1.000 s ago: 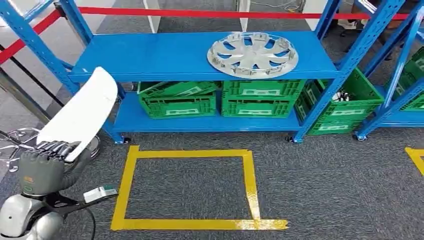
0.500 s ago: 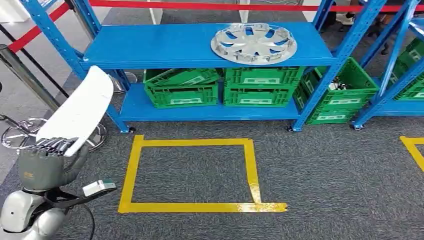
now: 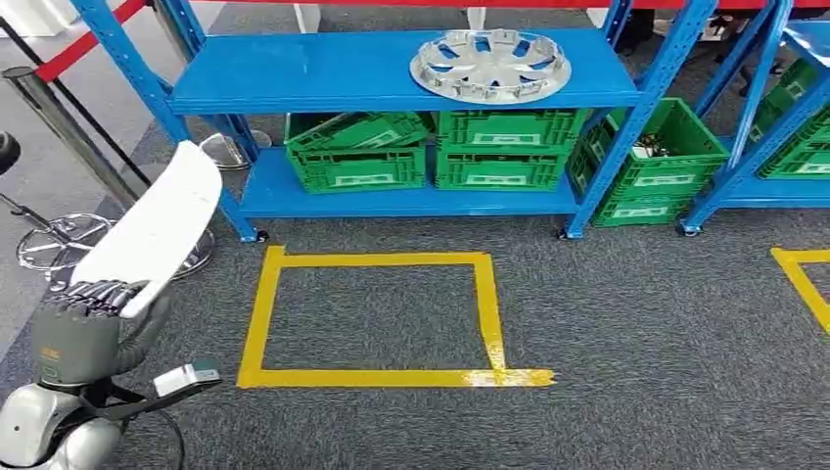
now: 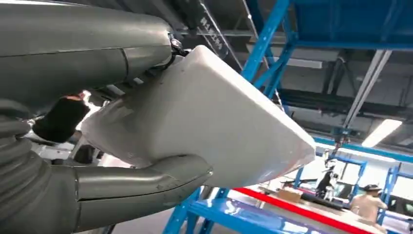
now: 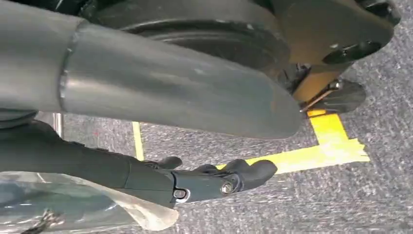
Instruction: Take the parts from the cabinet and place them on the table.
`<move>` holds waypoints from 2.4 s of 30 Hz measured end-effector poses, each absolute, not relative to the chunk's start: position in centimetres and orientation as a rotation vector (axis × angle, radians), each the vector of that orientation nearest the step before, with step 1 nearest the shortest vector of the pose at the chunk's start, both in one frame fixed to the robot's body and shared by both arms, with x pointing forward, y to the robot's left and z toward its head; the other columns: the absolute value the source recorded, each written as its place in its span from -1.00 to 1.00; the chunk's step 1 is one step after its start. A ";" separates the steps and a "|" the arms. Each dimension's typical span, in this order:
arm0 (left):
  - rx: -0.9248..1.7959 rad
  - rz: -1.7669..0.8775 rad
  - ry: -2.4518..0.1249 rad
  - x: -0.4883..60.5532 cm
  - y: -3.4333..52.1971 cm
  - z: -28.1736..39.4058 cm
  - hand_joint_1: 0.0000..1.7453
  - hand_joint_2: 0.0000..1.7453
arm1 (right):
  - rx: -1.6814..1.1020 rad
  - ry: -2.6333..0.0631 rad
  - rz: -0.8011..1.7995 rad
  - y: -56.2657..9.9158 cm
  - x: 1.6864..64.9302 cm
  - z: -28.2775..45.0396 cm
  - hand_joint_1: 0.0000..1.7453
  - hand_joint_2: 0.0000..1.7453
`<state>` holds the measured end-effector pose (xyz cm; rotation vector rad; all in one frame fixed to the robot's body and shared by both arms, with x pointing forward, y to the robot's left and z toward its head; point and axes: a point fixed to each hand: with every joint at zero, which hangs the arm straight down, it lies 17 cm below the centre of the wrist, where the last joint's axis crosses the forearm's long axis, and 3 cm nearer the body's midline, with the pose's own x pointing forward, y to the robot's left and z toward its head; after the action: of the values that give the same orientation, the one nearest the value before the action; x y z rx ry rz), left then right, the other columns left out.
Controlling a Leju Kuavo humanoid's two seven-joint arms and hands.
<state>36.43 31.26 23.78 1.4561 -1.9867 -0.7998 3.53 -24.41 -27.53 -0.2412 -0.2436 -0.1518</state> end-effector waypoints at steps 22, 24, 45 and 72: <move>1.441 -0.807 -1.991 36.2 31.2 23.5 1.00 1.00 | -0.236 -0.257 -0.147 -24.4 4.2 -27.5 -1.00 -1.00; 1.441 -0.808 -1.991 36.2 31.2 23.5 1.00 1.00 | -0.235 -0.257 -0.147 -24.4 4.1 -27.5 -1.00 -1.00; 1.444 -0.795 -1.994 36.6 31.5 24.0 1.00 1.00 | -0.228 -0.279 -0.154 -24.3 4.8 -27.4 -1.00 -1.00; 1.441 -0.829 -1.978 36.1 32.2 23.3 1.00 1.00 | -0.229 -0.309 -0.174 -24.2 5.1 -27.2 -1.00 -1.00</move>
<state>36.07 32.19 23.27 1.4410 -1.9779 -0.8286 5.10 -24.17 -27.18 -0.2293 -0.3091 -0.1735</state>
